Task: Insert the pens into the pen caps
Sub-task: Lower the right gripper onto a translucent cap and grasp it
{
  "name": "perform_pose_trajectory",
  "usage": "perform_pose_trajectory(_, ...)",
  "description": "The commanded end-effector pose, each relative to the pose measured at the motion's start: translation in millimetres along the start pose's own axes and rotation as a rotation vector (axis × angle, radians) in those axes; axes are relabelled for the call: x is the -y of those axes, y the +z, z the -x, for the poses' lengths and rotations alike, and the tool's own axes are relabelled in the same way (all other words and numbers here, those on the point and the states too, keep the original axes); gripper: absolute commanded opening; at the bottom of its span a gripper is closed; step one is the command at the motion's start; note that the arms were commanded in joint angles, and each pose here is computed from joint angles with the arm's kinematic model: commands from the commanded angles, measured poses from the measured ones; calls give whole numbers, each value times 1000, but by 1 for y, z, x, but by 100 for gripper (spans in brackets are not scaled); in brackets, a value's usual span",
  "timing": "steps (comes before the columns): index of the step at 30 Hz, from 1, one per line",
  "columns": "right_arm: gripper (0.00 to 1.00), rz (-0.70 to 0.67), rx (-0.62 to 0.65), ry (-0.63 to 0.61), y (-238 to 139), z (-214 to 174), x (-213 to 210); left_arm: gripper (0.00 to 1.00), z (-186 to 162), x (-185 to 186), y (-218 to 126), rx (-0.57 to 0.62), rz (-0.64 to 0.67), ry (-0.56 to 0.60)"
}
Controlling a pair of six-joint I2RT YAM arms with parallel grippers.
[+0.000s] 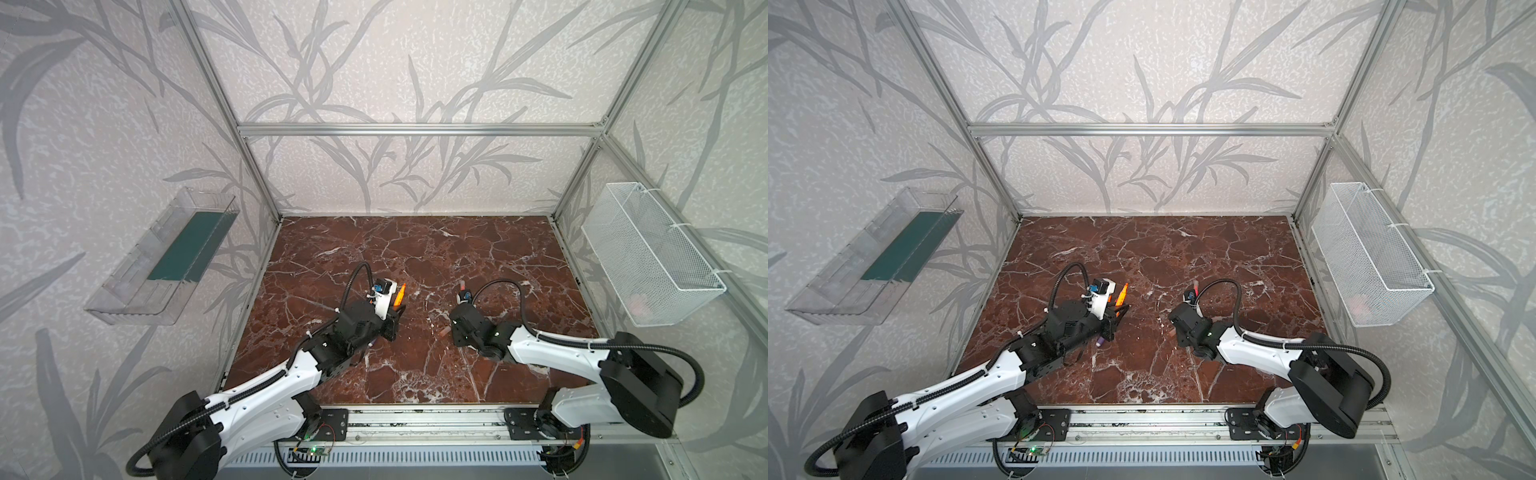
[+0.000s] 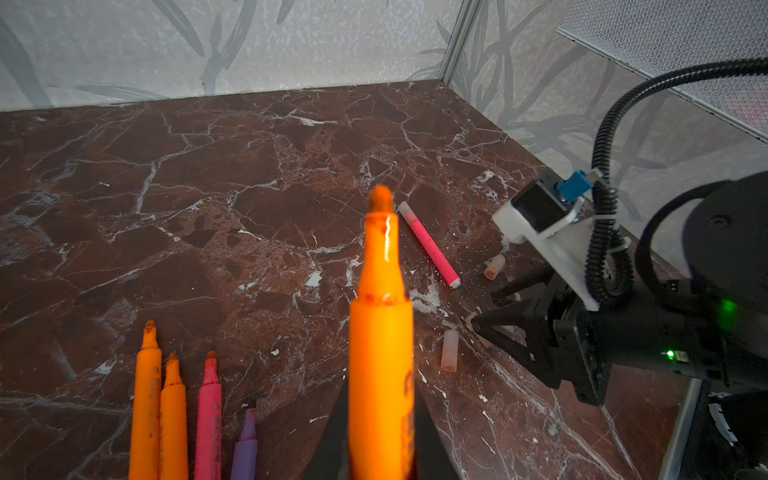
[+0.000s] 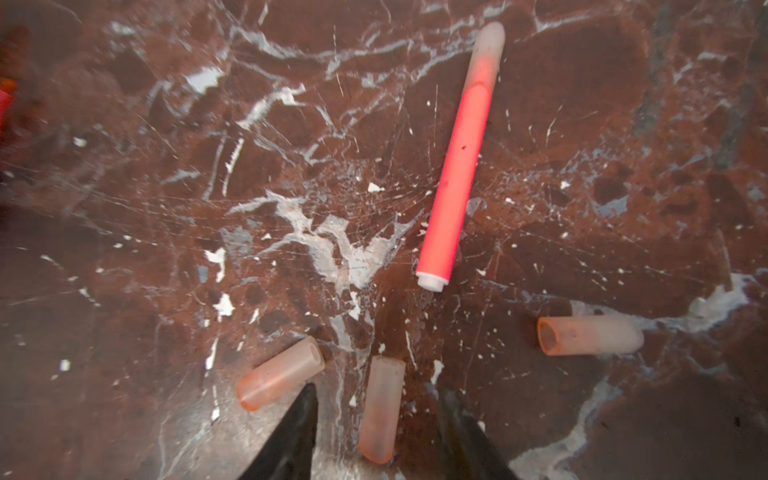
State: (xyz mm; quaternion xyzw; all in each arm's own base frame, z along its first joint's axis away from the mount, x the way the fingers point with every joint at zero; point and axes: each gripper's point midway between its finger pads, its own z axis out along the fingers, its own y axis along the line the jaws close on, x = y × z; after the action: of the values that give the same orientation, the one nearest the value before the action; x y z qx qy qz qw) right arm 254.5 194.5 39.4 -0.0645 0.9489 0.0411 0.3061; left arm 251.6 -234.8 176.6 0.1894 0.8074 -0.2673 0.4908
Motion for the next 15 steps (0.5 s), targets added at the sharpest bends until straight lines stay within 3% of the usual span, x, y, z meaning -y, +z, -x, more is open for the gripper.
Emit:
perform_pose_trajectory(1, 44, -51, -74, -26, 6, -6, 5, 0, 4, 1, -2, 10, -5, 5)
perform_pose_trajectory(15, 25, -94, -161, -39, 23, -24, 7, 0, 4, 0, -3, 12, -2, 8)
